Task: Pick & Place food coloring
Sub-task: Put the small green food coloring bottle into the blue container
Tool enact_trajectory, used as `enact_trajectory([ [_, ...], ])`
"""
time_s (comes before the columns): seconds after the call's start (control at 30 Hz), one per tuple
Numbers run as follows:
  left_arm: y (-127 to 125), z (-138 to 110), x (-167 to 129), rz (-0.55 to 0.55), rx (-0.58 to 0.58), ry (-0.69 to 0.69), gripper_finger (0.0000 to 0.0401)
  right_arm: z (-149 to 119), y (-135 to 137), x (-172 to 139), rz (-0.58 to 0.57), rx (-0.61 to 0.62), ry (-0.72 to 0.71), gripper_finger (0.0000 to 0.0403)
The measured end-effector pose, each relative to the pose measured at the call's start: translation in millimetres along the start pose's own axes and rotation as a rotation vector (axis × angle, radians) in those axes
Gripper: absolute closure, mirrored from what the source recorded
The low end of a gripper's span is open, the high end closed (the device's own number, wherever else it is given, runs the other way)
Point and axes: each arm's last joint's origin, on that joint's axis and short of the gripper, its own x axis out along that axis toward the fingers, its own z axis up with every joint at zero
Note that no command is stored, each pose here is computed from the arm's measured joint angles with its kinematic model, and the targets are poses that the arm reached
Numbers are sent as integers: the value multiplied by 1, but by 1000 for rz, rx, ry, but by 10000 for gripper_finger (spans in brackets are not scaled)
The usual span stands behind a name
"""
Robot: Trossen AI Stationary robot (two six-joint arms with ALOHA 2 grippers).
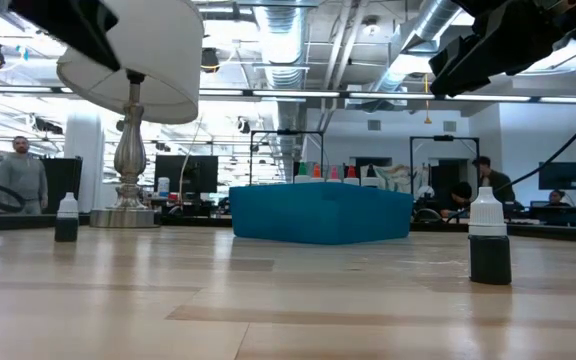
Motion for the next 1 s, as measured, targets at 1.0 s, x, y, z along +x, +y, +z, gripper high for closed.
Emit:
enact_trajectory([
  [1.0, -19, -106, 56, -51, -189, -114, 275, 0, 0, 0, 0, -13, 0, 283],
])
